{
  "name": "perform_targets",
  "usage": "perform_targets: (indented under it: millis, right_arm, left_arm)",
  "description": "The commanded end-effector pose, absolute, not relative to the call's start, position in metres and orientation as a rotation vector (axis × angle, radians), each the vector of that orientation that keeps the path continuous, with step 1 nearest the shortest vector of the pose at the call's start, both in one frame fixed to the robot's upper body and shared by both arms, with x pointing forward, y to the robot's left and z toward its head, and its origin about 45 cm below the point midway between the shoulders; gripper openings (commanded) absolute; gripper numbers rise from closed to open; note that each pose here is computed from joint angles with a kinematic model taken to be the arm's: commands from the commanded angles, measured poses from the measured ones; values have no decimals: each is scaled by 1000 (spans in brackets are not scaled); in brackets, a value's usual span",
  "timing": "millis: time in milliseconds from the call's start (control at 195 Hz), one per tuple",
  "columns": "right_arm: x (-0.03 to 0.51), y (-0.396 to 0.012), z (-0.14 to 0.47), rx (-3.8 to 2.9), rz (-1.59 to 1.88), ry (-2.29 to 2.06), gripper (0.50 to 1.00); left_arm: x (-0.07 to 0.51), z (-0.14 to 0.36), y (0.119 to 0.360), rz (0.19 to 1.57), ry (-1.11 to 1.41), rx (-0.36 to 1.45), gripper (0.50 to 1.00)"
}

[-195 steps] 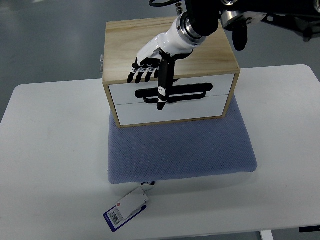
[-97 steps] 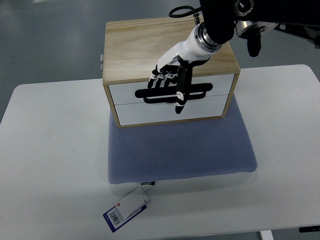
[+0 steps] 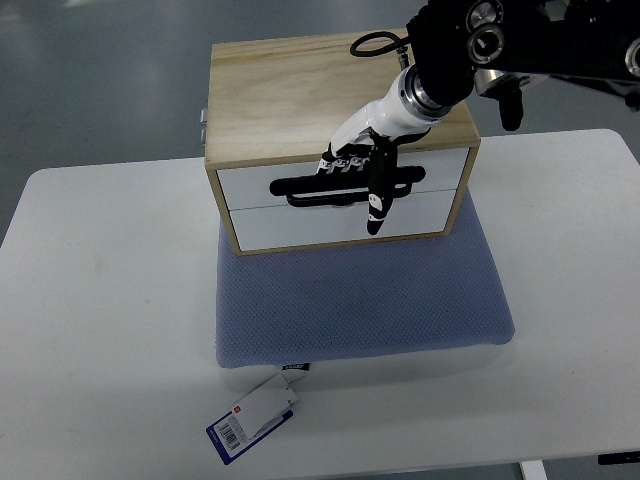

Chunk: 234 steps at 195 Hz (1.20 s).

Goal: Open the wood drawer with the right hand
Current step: 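Curl the right hand's fingers around the black handle, then pull the upper drawer toward the robot with the right hand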

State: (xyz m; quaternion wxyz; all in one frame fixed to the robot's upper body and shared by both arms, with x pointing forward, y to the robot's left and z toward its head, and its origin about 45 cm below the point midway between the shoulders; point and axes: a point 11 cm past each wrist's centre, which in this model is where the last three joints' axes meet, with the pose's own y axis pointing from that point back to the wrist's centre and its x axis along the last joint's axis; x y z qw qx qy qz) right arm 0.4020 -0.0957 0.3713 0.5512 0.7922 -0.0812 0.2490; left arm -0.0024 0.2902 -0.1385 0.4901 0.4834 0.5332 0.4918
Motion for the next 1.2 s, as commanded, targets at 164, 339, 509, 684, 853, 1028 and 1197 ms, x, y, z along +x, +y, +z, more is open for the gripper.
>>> perform_targets:
  millis: [164, 339, 509, 684, 853, 1028, 1197]
  right_arm:
    - [402, -100, 361, 1860, 579, -185, 944]
    - [405, -105, 354, 1849, 578, -205, 944]
    - [406, -110, 348, 1841, 570, -211, 944]
    - [407, -114, 347, 1839, 565, -218, 944]
    - [406, -113, 344, 1844, 554, -209, 944]
    - [405, -115, 338, 1846, 540, -202, 944]
    - [404, -115, 338, 1852, 532, -193, 944]
  left_arm:
    - [-2, -139, 290, 1195, 1295, 1174, 1000]
    - [-2, -139, 290, 1195, 1295, 1174, 1000]
    - [-2, -139, 290, 1195, 1295, 1174, 1000]
    - [-3, -139, 290, 1193, 1295, 1175, 1000]
    - [-2, -139, 290, 1195, 1295, 1174, 1000]
    - [-3, -139, 290, 1194, 1296, 1174, 1000]
    - [-2, -139, 290, 1195, 1295, 1174, 1000]
